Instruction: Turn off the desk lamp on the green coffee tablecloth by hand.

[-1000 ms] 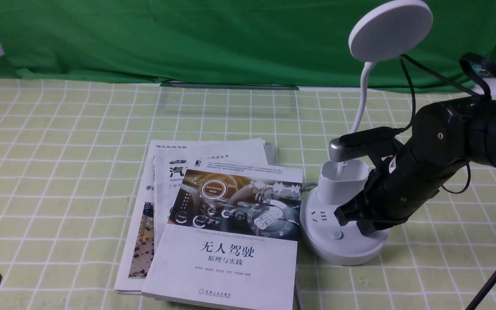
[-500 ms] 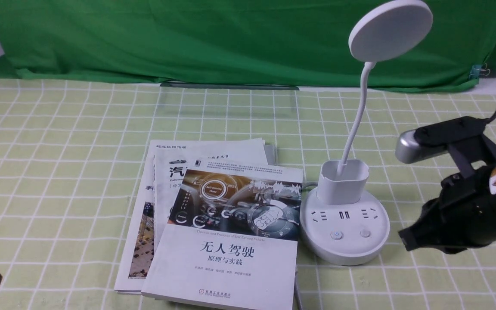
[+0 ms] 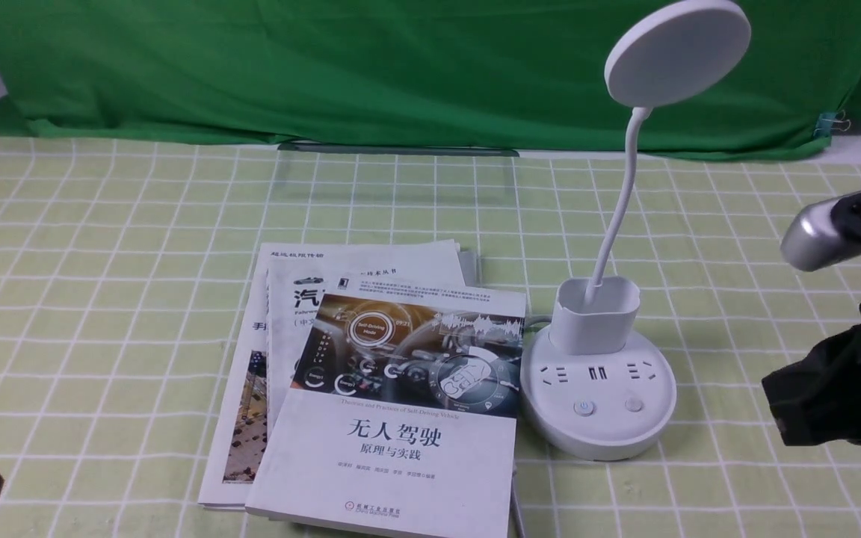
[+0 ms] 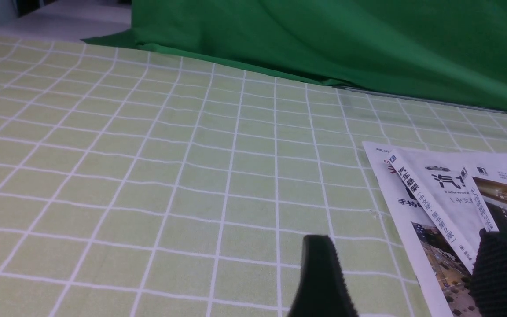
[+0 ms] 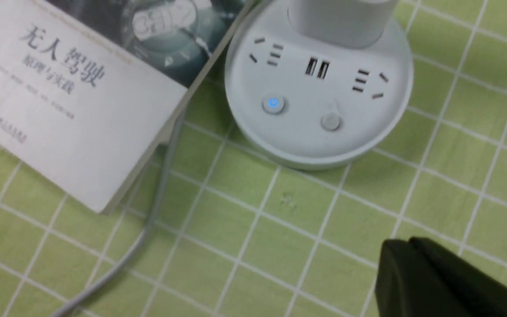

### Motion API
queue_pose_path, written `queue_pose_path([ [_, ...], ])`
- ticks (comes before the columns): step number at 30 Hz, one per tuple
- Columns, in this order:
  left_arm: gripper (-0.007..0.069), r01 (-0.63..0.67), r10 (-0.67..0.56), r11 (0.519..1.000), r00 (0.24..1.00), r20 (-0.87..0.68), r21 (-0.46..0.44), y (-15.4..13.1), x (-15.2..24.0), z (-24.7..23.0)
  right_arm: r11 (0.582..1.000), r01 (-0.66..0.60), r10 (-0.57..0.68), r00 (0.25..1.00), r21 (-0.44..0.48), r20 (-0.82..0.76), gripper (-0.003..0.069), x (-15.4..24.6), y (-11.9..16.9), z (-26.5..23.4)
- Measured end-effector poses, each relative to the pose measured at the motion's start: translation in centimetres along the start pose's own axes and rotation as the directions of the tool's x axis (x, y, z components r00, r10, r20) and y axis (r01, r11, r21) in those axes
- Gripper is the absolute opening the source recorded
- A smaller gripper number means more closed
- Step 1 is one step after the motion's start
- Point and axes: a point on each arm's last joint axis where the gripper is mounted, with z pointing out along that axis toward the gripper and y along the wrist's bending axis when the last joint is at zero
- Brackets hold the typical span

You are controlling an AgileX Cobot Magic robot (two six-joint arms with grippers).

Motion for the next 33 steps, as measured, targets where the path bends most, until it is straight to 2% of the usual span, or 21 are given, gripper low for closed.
queue_pose_path([
  [4,0.0410,0.000,0.000,1.000,1.000,0.000,0.000,0.0,0.0,0.0,1.000,-0.009,0.006,0.995,0.026,0.101,0.0041,1.4,-0.3,-1.3],
  [9,0.0410,0.000,0.000,1.000,1.000,0.000,0.000,0.0,0.0,0.0,0.992,-0.073,0.046,0.968,0.103,0.247,0.0041,5.9,-1.4,-2.0],
  [13,0.0410,0.000,0.000,1.000,1.000,0.000,0.000,0.0,0.0,0.0,0.966,-0.167,0.073,0.906,0.195,0.416,0.0041,12.3,-1.9,-0.9],
  [20,0.0410,0.000,0.000,1.000,1.000,0.000,0.000,0.0,0.0,0.0,0.937,-0.237,0.047,0.814,0.257,0.580,0.0041,18.4,-1.5,2.2],
  [22,0.0410,0.000,0.000,1.000,1.000,0.000,0.000,0.0,0.0,0.0,0.934,-0.242,0.034,0.792,0.262,0.610,0.0041,18.8,-1.4,2.2],
  [33,0.0410,0.000,0.000,1.000,1.000,0.001,0.000,0.0,0.0,0.0,0.936,-0.240,0.050,0.817,0.259,0.575,0.0046,19.4,-1.3,2.6],
])
